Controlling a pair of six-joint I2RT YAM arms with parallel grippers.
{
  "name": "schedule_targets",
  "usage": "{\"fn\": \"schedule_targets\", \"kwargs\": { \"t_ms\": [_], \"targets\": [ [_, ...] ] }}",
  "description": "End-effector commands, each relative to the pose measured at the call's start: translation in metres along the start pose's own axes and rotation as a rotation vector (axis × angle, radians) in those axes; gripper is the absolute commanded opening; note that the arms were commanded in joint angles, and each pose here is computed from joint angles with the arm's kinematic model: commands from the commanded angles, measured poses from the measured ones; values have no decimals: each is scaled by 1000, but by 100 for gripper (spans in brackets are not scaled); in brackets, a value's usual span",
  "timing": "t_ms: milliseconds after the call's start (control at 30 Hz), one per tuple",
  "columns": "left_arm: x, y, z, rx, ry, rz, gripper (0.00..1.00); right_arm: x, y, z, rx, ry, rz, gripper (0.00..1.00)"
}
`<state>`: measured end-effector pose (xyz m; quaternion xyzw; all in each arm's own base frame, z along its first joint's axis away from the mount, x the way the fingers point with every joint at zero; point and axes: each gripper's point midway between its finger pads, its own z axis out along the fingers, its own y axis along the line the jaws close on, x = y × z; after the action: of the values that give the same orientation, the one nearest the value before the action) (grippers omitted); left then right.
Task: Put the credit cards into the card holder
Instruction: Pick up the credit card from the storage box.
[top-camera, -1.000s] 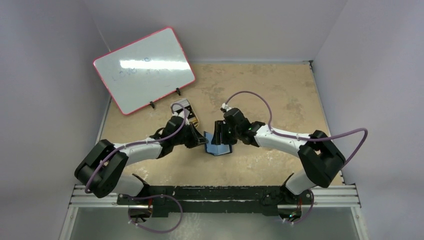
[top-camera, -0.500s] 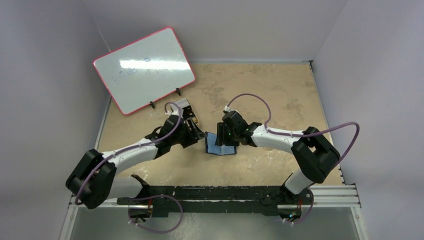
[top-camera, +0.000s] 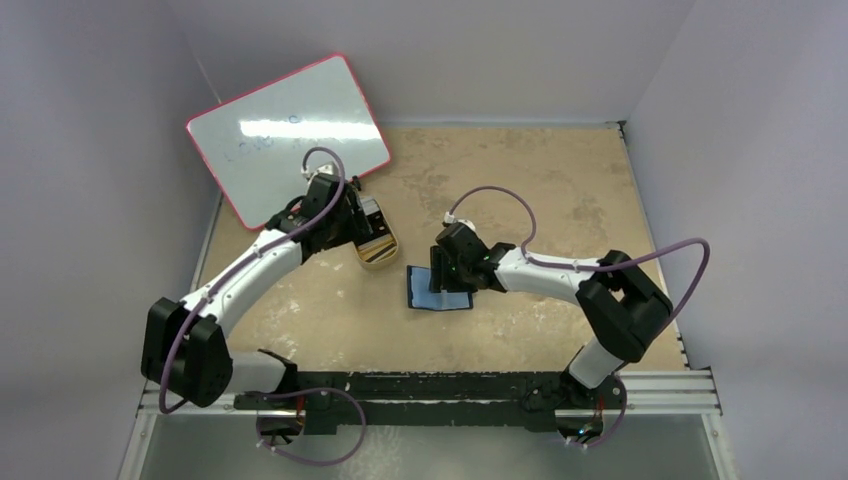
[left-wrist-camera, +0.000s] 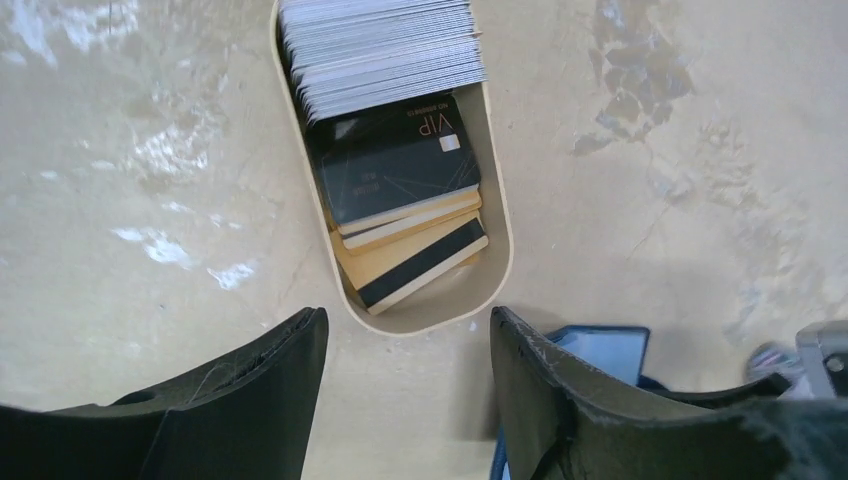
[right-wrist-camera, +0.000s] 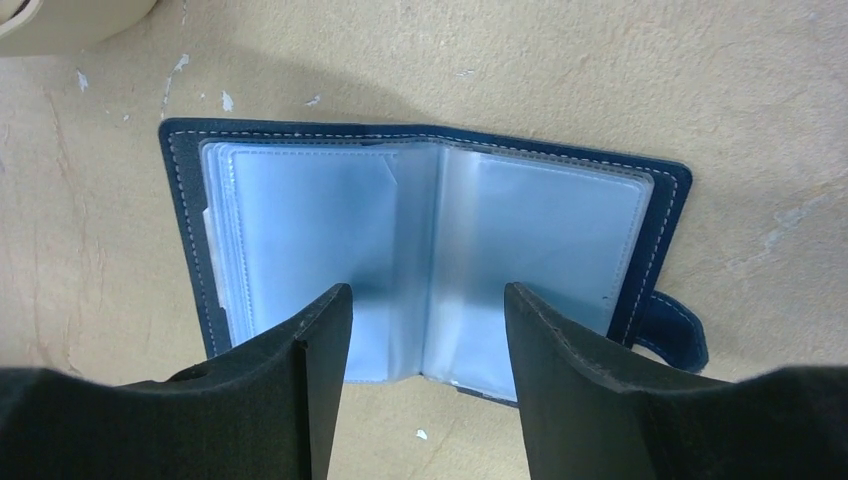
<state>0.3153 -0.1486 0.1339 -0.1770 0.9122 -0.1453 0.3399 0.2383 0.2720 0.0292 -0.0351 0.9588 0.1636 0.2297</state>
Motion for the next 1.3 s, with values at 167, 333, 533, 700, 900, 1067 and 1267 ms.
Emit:
{"fn": "schedule_targets", "kwargs": {
  "t_ms": [167,333,533,700,900,1067,1267],
  "targets": [
    [-56,-2,-19,-10,-164,427,64,3,0,9,89,15,-39,61],
    [-67,22,14,-230,-23,673,62,-1,13,11,63,12,-61,61],
    [-51,5,55,-138,112,811,65,0,12,12,68,13,-75,61],
    [-61,4,74,-165,73,856,69,1,14,12,48,8,-77,60],
    [-58,4,92,-173,92,962,73,2,17,12,31,15,-80,60],
    [-61,2,103,-176,89,998,73,1,19,12,23,13,-81,60],
    [-64,6,113,-217,74,997,72,2,20,12,21,18,-83,60]
  ]
}}
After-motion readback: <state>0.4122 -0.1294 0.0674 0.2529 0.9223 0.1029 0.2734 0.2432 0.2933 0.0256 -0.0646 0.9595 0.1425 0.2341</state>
